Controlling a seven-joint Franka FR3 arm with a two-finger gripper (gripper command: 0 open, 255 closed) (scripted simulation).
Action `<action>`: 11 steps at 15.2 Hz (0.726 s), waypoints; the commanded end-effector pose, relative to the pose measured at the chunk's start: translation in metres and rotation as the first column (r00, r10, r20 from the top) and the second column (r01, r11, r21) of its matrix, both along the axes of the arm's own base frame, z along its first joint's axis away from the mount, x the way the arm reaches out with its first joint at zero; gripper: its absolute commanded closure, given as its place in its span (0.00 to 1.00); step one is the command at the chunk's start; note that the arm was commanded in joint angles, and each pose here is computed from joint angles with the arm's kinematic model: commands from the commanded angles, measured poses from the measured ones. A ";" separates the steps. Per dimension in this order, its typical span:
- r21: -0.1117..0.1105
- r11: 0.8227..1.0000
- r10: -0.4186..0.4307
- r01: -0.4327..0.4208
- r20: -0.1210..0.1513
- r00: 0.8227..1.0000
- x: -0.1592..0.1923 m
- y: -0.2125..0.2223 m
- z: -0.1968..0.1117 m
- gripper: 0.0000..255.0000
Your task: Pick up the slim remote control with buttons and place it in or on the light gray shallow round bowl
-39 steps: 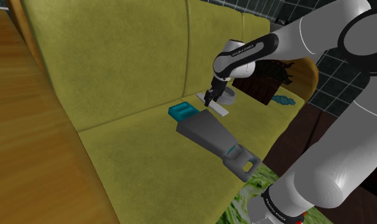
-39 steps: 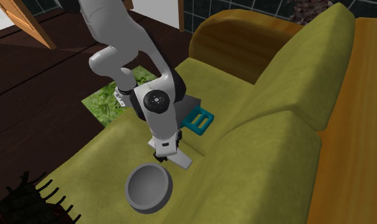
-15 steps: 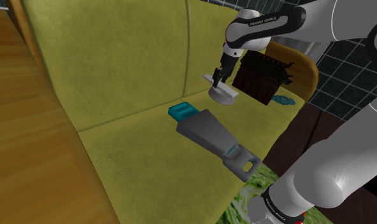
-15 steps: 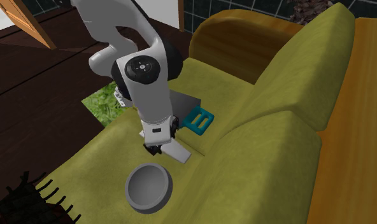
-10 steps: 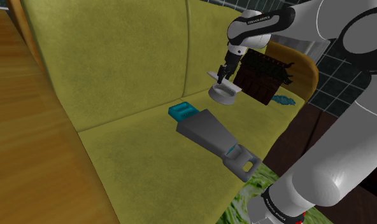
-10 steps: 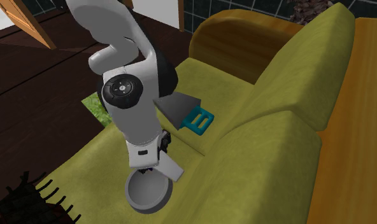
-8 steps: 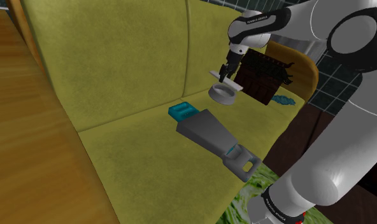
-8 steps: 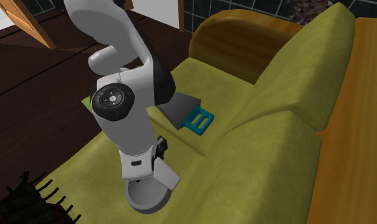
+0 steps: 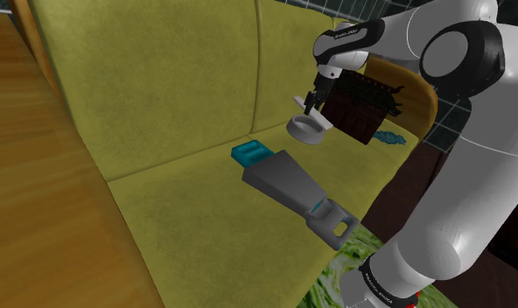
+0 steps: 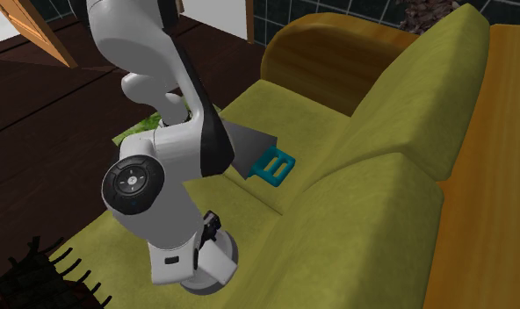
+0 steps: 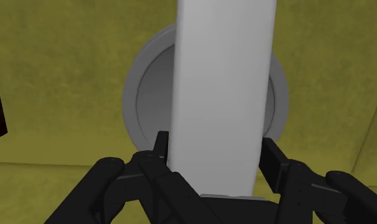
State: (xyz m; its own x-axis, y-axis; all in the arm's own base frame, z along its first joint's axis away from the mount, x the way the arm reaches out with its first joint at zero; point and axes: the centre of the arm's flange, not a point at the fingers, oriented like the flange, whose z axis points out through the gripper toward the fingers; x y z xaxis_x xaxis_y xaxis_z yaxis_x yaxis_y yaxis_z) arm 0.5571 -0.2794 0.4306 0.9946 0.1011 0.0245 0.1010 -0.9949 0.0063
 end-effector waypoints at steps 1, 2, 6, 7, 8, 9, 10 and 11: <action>-0.004 1.000 -0.003 0.003 0.007 1.000 0.000 -0.002 -0.008 1.00; -0.004 1.000 -0.003 0.003 0.007 1.000 0.000 -0.002 -0.013 1.00; -0.004 1.000 -0.003 0.003 0.007 1.000 0.000 -0.002 -0.035 1.00; -0.004 1.000 -0.003 0.003 0.007 1.000 0.000 -0.002 -0.040 1.00; -0.004 1.000 -0.003 0.003 0.007 1.000 0.000 -0.002 -0.045 1.00; -0.004 1.000 -0.003 0.003 0.007 1.000 0.000 -0.002 -0.049 1.00; -0.004 1.000 -0.003 0.003 0.007 1.000 0.000 -0.002 -0.049 1.00; -0.004 1.000 -0.003 0.003 0.007 1.000 0.000 -0.002 -0.049 1.00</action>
State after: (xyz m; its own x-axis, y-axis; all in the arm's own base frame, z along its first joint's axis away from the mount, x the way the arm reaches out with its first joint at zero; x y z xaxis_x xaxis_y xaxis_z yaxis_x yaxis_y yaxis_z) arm 0.5566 -0.2833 0.3868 0.9946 0.0967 0.0366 0.0962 -0.9953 0.0147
